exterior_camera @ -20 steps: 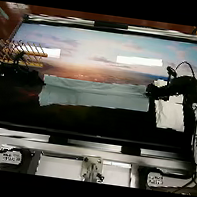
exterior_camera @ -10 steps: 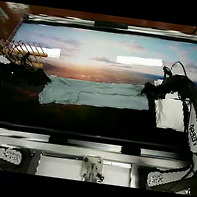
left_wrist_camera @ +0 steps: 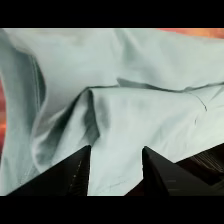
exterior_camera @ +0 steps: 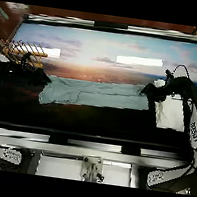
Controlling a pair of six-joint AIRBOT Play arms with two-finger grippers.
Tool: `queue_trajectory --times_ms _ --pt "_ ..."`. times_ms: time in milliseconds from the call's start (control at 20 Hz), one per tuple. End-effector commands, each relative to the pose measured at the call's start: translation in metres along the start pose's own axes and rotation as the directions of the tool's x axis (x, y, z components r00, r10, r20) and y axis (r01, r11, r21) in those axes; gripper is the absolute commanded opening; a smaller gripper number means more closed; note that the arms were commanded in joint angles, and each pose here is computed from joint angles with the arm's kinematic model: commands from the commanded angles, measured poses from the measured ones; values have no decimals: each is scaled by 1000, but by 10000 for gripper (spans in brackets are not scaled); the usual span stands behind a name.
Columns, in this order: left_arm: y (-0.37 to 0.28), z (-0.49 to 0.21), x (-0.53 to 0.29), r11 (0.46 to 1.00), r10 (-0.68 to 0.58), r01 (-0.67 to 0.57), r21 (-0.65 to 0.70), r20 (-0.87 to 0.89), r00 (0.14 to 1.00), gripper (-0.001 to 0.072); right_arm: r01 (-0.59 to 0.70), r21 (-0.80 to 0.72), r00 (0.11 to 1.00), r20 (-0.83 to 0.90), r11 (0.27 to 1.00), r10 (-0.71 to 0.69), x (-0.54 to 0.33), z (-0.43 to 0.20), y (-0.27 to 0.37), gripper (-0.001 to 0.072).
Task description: Fold the shirts.
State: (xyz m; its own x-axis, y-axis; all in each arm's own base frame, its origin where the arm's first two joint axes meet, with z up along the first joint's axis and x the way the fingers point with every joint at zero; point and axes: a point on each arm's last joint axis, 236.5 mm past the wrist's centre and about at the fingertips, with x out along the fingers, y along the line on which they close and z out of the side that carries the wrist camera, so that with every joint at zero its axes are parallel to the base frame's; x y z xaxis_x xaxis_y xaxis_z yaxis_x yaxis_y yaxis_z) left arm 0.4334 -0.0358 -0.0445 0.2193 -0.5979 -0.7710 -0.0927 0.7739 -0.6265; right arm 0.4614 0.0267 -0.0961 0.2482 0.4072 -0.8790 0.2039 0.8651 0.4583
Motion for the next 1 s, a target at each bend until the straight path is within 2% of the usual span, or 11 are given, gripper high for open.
queue_trajectory --times_ms 0,100,150,200,250,350,550,650,750,850,950 --pt "-4 -5 1 1000 -8 8 16 -22 1000 393 -46 39 996 -70 998 48 18 -15 9 666" --pt "-4 -5 1 1000 -8 9 15 -21 1000 391 -63 12 982 -176 998 64 17 -41 13 663" --pt "-4 -5 1 1000 -8 9 16 -21 1000 367 -84 -22 971 -226 996 77 14 -52 16 569" --pt "-4 -5 0 1000 -8 9 25 -20 1000 271 -107 -61 958 -273 992 86 11 -64 18 383" --pt "-6 -4 -1 999 -10 10 34 -15 1000 225 -120 -83 950 -298 989 91 7 -70 20 253" --pt "-14 0 -5 997 -11 10 70 7 1000 189 -132 -116 952 -290 985 93 -1 -69 25 60" --pt "-54 1 -16 984 -13 3 181 54 998 127 -123 -191 983 -155 974 94 -41 -46 47 58" --pt "-85 -9 -9 969 -31 21 245 36 999 127 -116 -226 992 -77 967 101 -72 -38 63 58" --pt "-123 -24 13 952 -80 79 296 -8 997 126 -114 -229 993 -19 967 112 -100 -36 79 59" --pt "-156 -36 46 940 -99 93 329 0 995 33 -119 -229 992 9 966 124 -126 -42 92 58" --pt "-180 -49 83 945 -95 82 317 25 995 33 -126 -214 991 23 969 134 -147 -52 103 58"
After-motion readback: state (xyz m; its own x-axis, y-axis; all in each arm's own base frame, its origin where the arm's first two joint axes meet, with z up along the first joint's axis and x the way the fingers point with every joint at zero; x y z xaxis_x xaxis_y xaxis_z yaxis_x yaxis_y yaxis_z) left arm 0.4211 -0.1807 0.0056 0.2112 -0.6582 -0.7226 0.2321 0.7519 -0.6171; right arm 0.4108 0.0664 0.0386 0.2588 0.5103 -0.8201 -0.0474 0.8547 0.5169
